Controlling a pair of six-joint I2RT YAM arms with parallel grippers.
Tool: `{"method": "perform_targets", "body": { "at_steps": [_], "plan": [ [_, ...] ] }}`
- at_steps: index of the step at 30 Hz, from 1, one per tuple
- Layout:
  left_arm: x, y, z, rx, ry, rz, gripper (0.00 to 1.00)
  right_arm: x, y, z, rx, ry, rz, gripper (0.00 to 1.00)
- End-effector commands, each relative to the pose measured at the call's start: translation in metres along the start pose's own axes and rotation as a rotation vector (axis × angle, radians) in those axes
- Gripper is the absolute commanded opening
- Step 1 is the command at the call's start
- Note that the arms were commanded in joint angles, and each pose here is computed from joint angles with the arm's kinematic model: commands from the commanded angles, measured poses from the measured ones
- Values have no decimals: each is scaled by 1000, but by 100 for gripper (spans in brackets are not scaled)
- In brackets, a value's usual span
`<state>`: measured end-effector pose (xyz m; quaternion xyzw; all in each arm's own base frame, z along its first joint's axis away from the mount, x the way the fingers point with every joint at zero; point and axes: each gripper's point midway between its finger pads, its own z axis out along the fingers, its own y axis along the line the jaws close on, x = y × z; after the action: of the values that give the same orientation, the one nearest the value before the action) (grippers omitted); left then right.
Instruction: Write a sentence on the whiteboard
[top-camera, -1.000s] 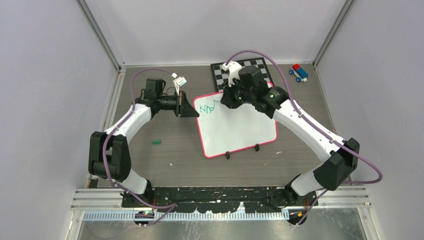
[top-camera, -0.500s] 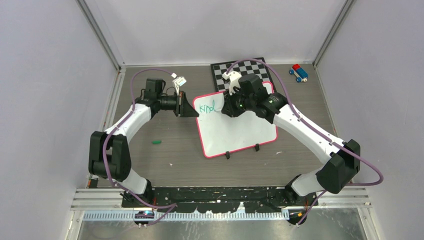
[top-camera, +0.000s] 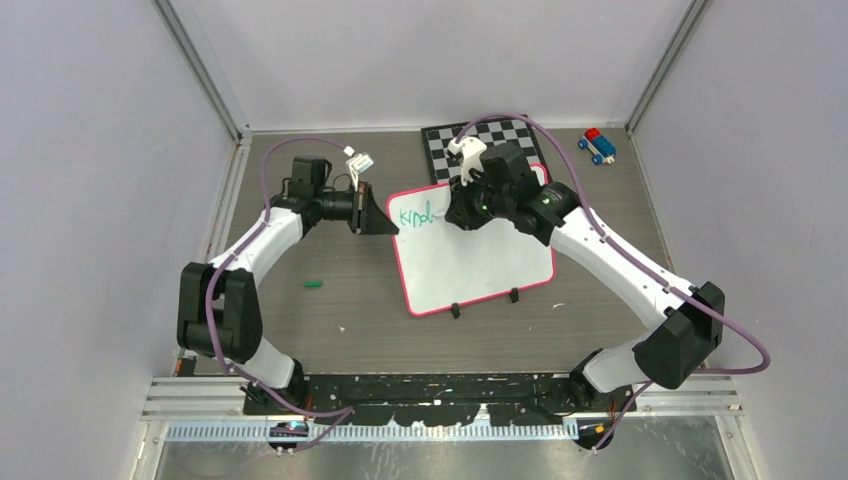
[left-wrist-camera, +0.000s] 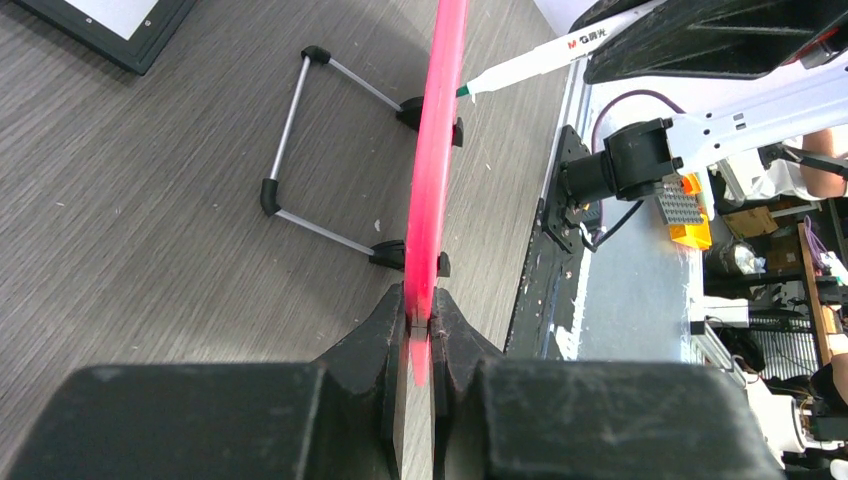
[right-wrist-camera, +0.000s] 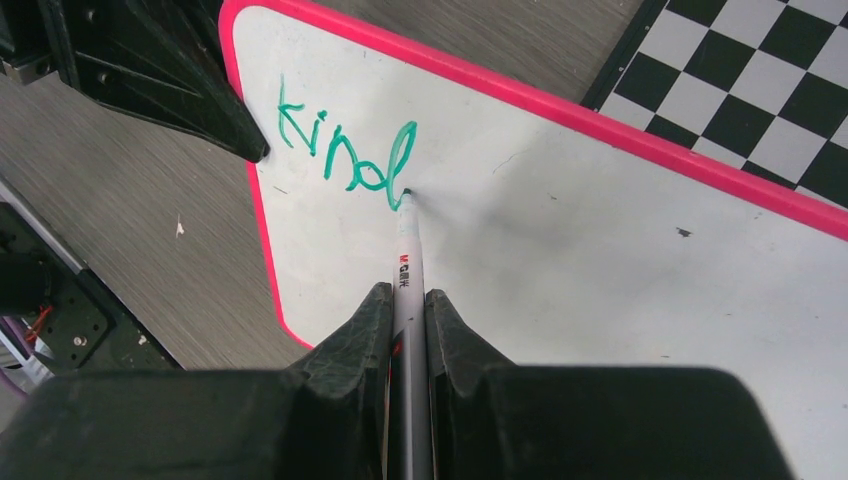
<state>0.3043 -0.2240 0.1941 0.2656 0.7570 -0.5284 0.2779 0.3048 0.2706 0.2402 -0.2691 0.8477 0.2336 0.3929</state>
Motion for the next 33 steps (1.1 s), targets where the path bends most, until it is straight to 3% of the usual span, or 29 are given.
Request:
{"method": "perform_targets", "body": {
  "at_steps": [1,26,33],
  "plan": [
    [-4,-11,0,43,-6,34,0,-34,-1,-17,20,-104,-26,0],
    [-3,-10,1,43,-2,32,0,-1,-8,-3,27,-30,9,0],
    [-3,-10,1,43,-2,32,0,-16,-9,-6,39,-61,-11,0]
  ]
}}
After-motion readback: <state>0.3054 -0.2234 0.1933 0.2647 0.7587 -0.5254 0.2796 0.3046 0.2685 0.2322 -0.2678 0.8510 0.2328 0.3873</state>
